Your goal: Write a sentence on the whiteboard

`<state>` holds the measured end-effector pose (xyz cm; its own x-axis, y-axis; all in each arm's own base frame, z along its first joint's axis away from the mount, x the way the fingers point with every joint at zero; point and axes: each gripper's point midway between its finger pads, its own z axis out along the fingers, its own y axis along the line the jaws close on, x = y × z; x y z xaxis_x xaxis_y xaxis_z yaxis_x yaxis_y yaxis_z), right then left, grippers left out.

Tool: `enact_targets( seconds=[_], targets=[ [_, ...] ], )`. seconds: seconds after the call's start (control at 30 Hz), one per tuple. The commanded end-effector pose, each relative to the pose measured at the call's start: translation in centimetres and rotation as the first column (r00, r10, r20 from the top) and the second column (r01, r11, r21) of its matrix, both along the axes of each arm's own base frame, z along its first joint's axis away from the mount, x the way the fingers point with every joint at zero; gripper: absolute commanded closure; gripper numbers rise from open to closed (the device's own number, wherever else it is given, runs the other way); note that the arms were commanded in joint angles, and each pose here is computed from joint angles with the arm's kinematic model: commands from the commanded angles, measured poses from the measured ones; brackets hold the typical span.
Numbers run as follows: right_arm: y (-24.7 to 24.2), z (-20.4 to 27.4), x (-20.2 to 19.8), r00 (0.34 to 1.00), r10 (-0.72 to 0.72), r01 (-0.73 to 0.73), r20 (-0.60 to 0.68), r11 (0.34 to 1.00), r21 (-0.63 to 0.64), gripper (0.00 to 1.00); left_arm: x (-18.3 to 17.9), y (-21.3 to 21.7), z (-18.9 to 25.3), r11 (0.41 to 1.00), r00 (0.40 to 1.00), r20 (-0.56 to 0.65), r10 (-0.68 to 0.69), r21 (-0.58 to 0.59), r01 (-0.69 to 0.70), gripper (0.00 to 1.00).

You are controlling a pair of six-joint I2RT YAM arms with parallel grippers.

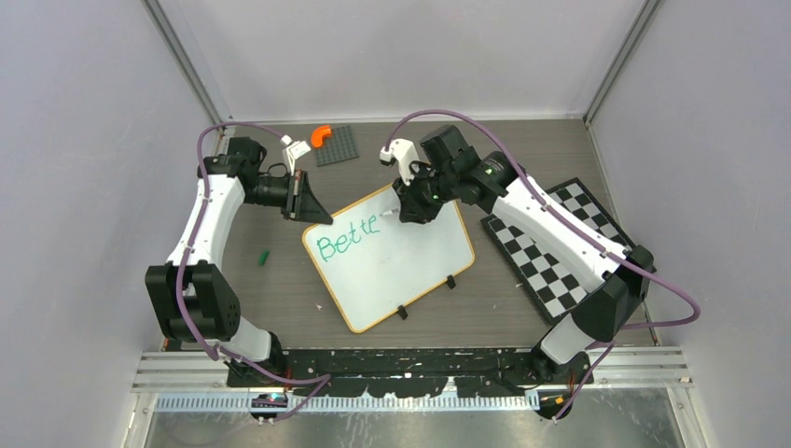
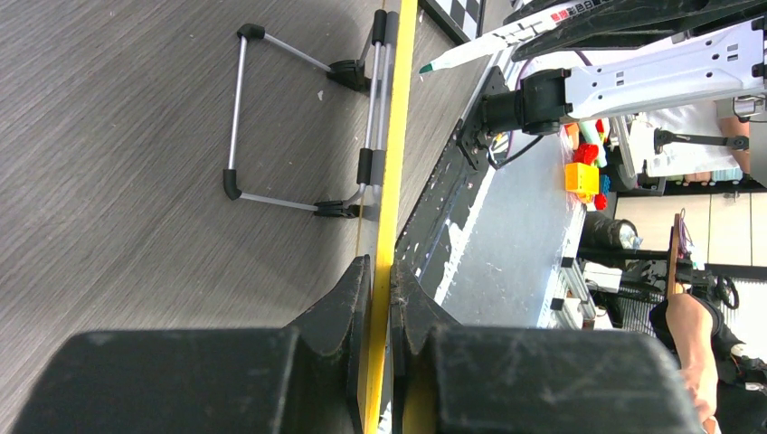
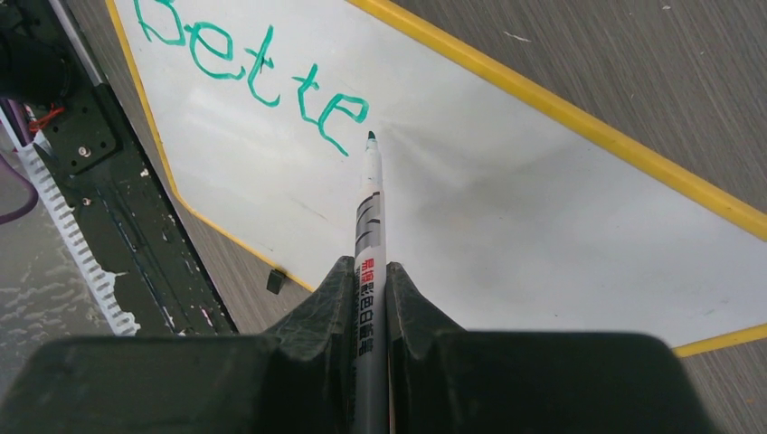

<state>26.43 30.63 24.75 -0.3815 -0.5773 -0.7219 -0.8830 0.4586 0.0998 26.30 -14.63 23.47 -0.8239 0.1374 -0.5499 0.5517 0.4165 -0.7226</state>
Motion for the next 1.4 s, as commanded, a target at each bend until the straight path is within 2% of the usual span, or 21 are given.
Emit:
enact_targets(
  seconds=[0.0, 0.7, 1.1, 1.37],
  targets=[
    [1.4, 2.4, 1.2, 0.998, 0.000, -0.004, 0.056, 0.997, 0.073, 1.00, -0.1, 0.1, -0.4, 0.999, 1.000, -0.020, 0.006, 0.045, -0.005, 1.00],
    [-0.3, -0.5, 1.1, 0.999, -0.025, 0.025, 0.026, 1.000, 0.007, 1.00, 0.0, 0.2, -0.7, 0.999, 1.000, -0.026, 0.007, 0.049, -0.005, 1.00],
    [-0.5, -1.5, -0.6, 0.999, -0.005, 0.006, -0.032, 1.000, 0.020, 1.00, 0.1, 0.2, -0.9, 0.999, 0.999, -0.031, 0.009, 0.053, -0.007, 1.00],
    [0.1, -0.7, -0.1, 1.000, -0.006, 0.006, -0.012, 0.999, 0.031, 1.00, 0.0, 0.2, -0.7, 0.999, 1.000, -0.028, 0.009, 0.054, -0.007, 1.00]
  ],
)
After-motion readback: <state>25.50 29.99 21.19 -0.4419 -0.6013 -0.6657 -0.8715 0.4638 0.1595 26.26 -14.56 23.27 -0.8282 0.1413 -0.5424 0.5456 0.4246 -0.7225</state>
